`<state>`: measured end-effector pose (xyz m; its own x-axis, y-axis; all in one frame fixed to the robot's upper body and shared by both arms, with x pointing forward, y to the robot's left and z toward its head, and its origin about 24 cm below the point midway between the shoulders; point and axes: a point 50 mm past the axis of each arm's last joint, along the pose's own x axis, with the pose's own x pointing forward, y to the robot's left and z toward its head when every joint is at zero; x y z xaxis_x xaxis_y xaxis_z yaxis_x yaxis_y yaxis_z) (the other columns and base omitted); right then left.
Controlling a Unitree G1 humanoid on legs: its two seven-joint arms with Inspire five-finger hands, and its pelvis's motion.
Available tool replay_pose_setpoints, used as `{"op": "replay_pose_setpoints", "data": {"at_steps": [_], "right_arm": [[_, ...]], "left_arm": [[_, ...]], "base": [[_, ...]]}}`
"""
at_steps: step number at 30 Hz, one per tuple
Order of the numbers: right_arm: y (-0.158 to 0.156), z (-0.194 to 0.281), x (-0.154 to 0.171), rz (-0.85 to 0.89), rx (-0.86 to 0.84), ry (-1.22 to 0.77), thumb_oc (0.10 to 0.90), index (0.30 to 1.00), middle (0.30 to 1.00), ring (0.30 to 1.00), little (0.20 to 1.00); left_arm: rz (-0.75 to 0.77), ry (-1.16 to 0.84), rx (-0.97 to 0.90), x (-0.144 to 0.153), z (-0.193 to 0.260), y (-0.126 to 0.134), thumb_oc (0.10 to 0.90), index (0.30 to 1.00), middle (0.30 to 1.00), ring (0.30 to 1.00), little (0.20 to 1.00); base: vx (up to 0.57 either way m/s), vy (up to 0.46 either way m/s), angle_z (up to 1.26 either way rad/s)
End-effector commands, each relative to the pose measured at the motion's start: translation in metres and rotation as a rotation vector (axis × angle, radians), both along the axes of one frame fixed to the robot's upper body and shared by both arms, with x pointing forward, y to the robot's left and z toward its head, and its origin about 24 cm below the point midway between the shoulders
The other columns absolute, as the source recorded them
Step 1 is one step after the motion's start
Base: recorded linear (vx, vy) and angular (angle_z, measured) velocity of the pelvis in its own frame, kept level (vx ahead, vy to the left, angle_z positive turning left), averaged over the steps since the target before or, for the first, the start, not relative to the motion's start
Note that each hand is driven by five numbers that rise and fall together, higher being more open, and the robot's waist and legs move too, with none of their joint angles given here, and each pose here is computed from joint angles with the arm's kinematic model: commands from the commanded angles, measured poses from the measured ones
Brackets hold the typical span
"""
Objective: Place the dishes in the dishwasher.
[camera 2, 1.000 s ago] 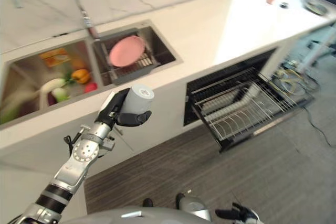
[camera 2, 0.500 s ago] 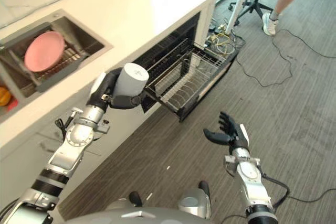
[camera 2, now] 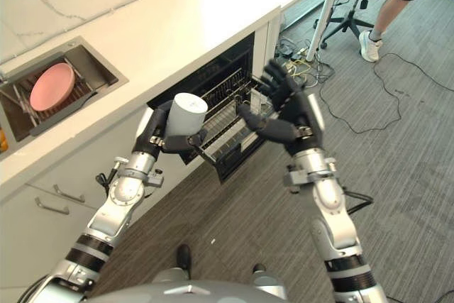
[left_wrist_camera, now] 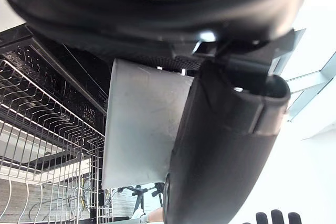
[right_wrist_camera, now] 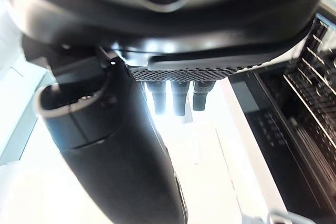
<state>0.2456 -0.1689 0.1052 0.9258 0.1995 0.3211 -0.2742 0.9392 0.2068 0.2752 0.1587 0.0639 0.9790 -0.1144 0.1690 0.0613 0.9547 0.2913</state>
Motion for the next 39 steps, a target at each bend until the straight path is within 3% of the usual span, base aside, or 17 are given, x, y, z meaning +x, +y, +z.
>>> {"op": "replay_pose_setpoints", "data": {"at_steps": [1, 3, 8, 24, 39], "right_arm": [[-0.006, 0.028, -0.001, 0.004, 0.164, -0.158, 0.8, 0.9, 0.9, 0.9, 0.9], [0.01, 0.02, 0.001, 0.092, 0.274, -0.1, 0.8, 0.9, 0.9, 0.9, 0.9], [0.026, 0.017, 0.002, 0.175, 0.363, -0.055, 0.8, 0.9, 0.9, 0.9, 0.9], [0.059, 0.015, 0.015, 0.236, 0.193, 0.027, 0.8, 0.9, 0.9, 0.9, 0.9], [0.08, 0.007, 0.031, 0.283, 0.097, 0.1, 0.8, 0.9, 0.9, 0.9, 0.9]], "left_arm": [[-0.055, -0.31, 0.032, 0.012, 0.061, -0.007, 0.4, 0.3, 0.3, 0.3, 0.3], [-0.053, -0.282, 0.057, 0.015, 0.054, -0.012, 0.4, 0.3, 0.3, 0.3, 0.3], [-0.059, -0.282, 0.097, 0.022, 0.053, -0.023, 0.4, 0.3, 0.3, 0.3, 0.3], [-0.107, -0.344, 0.334, 0.032, 0.047, -0.06, 0.4, 0.3, 0.3, 0.3, 0.3], [-0.109, -0.453, 0.483, 0.038, 0.058, -0.076, 0.4, 0.3, 0.3, 0.3, 0.3]], "base": [[0.13, 0.061, 0.3], [0.17, 0.082, 0.14], [0.11, 0.04, -0.04], [0.08, 0.0, -0.02], [0.01, -0.001, 0.0]]}}
